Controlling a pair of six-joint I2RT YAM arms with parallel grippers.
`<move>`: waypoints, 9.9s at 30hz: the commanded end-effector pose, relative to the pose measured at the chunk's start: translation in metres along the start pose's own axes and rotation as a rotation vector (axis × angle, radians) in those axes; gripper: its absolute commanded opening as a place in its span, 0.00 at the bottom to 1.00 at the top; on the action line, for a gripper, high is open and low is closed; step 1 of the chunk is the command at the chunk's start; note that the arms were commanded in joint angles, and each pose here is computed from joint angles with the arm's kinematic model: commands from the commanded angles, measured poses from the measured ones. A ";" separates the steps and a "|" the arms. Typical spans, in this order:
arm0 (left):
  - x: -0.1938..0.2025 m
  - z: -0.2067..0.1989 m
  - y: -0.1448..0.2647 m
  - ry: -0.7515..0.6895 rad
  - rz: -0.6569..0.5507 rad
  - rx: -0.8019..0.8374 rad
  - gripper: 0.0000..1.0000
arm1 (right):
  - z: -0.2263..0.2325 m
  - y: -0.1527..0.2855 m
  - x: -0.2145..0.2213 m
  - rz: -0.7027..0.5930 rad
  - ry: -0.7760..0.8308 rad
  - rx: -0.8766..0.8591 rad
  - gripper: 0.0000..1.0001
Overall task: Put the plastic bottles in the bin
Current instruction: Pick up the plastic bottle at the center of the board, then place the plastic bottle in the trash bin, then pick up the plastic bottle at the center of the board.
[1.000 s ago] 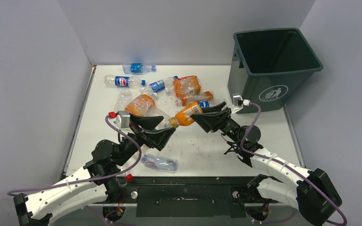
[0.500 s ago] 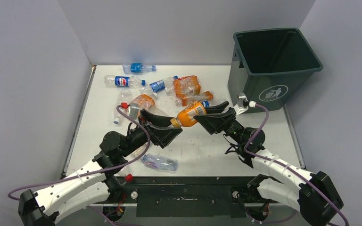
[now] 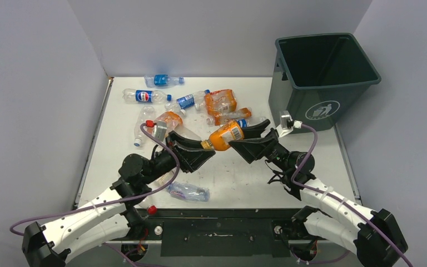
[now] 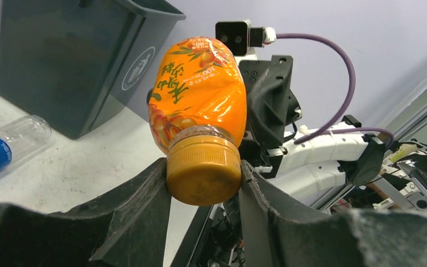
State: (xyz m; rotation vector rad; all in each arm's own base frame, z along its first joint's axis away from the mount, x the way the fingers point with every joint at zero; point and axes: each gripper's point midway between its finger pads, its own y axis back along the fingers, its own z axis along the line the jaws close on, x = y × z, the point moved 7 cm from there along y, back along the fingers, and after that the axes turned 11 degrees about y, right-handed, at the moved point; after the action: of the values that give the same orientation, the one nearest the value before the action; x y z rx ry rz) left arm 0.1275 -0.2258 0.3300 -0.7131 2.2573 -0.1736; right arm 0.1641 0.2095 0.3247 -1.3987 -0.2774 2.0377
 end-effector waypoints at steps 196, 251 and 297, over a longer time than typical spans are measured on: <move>-0.062 0.067 0.057 -0.826 -0.086 -0.830 0.96 | -0.259 -0.014 -0.344 -0.536 0.788 1.523 0.81; -0.047 0.077 0.057 -0.909 -0.045 -0.859 0.96 | -0.193 -0.045 0.196 0.690 0.254 0.430 0.90; -0.043 0.071 0.058 -0.963 -0.026 -0.810 0.96 | -0.142 -0.006 0.146 0.747 0.276 0.422 0.06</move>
State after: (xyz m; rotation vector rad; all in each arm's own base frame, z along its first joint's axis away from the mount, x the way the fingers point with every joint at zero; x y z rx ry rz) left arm 0.1774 -0.1491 0.2778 -0.9163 1.3467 0.9840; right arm 0.2685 0.2907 0.1071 -1.5688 0.9151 2.3039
